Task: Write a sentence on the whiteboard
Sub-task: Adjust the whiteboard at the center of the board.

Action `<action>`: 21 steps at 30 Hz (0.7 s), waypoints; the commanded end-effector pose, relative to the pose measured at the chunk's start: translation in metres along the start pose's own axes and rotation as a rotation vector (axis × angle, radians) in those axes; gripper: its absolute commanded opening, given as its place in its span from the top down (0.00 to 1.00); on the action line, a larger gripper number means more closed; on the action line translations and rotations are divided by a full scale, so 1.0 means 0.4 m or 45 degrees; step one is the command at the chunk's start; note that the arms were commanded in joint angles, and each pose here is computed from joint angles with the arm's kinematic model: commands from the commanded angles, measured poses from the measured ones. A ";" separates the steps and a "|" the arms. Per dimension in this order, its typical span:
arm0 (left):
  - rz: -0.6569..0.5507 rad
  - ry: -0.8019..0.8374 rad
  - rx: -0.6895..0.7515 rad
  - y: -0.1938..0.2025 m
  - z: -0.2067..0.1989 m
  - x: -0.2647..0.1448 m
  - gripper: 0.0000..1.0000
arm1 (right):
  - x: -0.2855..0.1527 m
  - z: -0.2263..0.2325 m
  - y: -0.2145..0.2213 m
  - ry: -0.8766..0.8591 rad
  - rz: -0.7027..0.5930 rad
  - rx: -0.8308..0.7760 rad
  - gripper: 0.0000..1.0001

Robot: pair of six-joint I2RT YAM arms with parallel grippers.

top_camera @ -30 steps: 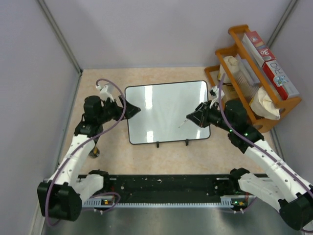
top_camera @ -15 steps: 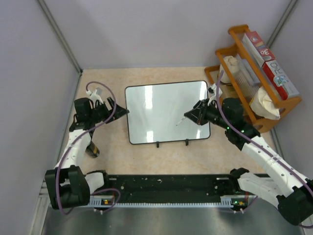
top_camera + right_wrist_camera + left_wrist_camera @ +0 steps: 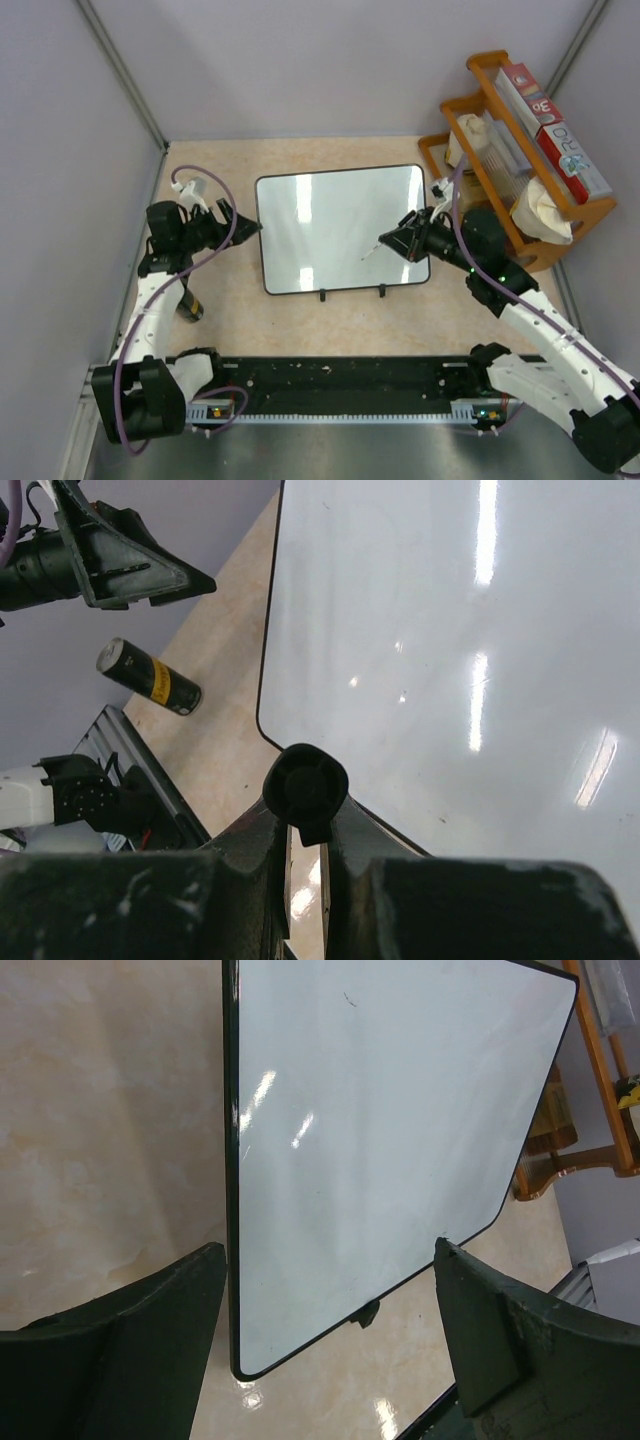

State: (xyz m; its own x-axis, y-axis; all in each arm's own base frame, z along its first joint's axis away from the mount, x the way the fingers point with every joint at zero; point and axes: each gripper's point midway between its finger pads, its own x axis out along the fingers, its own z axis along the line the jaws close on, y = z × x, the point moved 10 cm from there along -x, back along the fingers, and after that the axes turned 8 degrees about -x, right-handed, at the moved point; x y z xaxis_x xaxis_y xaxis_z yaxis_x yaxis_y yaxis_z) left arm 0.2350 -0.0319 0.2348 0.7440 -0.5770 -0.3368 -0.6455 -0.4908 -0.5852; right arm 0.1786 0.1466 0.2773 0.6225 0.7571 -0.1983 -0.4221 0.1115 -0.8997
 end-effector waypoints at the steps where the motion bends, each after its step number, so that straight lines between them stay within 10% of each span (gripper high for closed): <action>1: -0.040 0.027 0.081 -0.006 -0.008 -0.009 0.12 | -0.008 0.005 -0.015 -0.028 -0.088 -0.038 1.00; 21: -0.108 0.234 0.161 -0.072 0.059 0.114 0.12 | -0.013 0.009 -0.023 -0.047 -0.123 -0.075 1.00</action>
State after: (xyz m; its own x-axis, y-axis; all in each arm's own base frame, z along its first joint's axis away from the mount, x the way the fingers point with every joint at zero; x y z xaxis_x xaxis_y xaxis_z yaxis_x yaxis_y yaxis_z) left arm 0.2750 -0.0322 0.1960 0.7297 -0.6447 -0.2280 -0.6261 -0.4960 -0.6017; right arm 0.1782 0.1466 0.2734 0.6258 0.7628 -0.1630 -0.3915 0.1264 -0.9115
